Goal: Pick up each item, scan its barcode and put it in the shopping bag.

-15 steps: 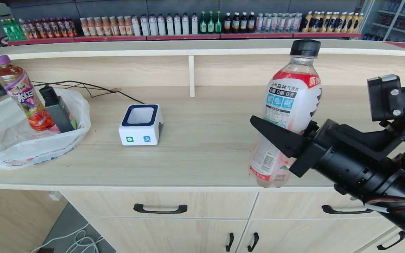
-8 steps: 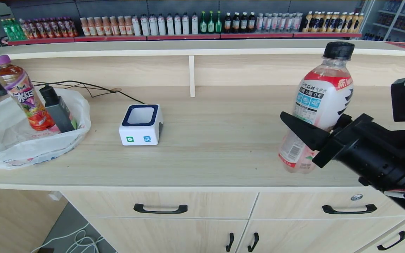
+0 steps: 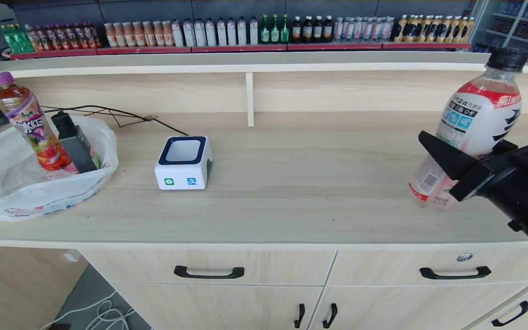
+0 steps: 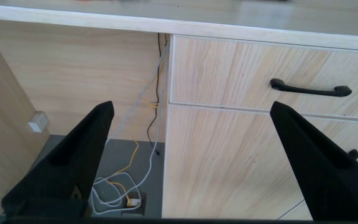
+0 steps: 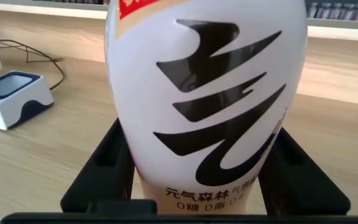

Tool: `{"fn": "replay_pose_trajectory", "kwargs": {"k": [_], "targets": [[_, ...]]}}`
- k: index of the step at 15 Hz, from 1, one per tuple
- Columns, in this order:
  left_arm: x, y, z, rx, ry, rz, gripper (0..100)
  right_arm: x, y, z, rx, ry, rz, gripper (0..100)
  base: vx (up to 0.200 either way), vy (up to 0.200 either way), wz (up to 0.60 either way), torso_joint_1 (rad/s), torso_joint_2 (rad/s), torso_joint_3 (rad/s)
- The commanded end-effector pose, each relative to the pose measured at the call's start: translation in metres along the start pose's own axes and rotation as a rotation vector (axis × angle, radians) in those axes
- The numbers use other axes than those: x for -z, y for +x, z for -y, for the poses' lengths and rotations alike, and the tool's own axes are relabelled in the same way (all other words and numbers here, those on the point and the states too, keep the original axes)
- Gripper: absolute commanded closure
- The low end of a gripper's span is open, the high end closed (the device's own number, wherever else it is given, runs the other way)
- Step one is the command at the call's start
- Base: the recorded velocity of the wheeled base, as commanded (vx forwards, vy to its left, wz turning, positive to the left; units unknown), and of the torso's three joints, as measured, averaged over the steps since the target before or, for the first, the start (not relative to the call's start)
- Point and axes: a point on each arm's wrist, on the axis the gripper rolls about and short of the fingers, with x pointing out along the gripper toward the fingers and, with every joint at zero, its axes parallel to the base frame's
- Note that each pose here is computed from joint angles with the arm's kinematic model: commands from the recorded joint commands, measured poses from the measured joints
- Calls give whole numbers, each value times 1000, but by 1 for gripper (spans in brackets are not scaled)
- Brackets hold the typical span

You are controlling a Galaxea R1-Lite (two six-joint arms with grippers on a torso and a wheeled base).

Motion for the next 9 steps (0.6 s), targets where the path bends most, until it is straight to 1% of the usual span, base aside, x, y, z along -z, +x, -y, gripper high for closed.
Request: {"fn": "replay_pose_trajectory", "kwargs": {"k": [1, 4, 8, 9], "targets": [[0, 0, 0, 0, -1, 0, 0, 2, 1, 1, 5, 0, 7, 100, 0, 0, 0, 0, 0, 0], [0, 0, 0, 0, -1, 0, 0, 6, 5, 0, 3, 6, 18, 100, 0, 0, 0, 0, 0, 0], [0, 0, 0, 0, -1, 0, 0, 3, 10, 0, 4, 20, 35, 100, 0, 0, 0, 0, 0, 0], [0, 0, 0, 0, -1, 0, 0, 2, 10, 1, 4, 20, 41, 100, -200, 0, 0, 2, 2, 2]]}}
